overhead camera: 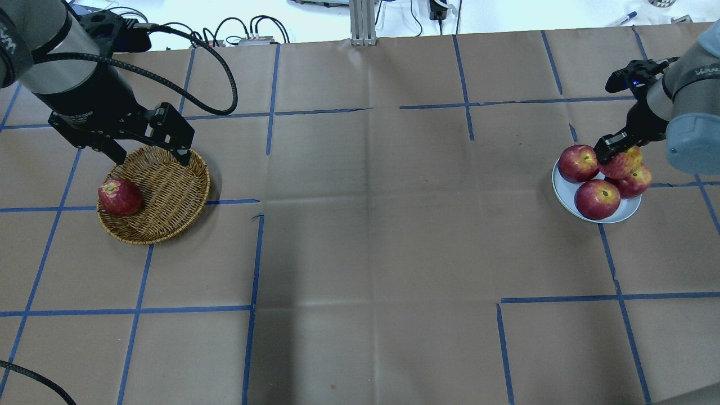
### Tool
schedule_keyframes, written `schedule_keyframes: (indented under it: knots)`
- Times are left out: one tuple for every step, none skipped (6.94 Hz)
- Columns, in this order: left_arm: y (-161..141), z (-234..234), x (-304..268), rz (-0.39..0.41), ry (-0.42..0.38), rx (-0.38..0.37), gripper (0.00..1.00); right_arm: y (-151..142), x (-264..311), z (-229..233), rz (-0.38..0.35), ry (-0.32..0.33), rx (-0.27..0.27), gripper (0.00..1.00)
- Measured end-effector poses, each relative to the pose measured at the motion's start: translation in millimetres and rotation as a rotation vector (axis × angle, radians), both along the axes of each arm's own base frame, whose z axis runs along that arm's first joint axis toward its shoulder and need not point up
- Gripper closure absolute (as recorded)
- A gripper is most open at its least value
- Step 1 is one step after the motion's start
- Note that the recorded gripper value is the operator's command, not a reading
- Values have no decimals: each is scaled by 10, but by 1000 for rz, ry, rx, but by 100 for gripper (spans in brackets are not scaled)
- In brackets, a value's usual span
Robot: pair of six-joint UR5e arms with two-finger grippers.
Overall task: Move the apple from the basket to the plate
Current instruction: 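Lower the apple onto the plate beside the other apples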
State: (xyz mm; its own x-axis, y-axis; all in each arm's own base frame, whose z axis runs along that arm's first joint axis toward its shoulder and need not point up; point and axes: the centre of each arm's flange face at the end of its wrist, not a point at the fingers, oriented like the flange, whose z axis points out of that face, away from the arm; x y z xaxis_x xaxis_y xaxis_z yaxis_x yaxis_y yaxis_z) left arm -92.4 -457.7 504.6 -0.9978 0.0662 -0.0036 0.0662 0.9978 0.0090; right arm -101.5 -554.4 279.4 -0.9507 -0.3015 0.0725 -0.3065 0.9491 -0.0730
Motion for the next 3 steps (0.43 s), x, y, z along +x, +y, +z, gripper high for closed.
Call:
schedule_keyframes:
  knots:
    - [3, 2, 0, 0, 0, 0, 1, -8, -9, -46, 0, -1, 7, 1]
    - [4, 0, 0, 1, 0, 0, 1, -11, -15, -71, -1, 1, 12, 0]
    - [5, -1, 0, 1, 0, 0, 1, -10, -19, -70, -2, 5, 14, 0]
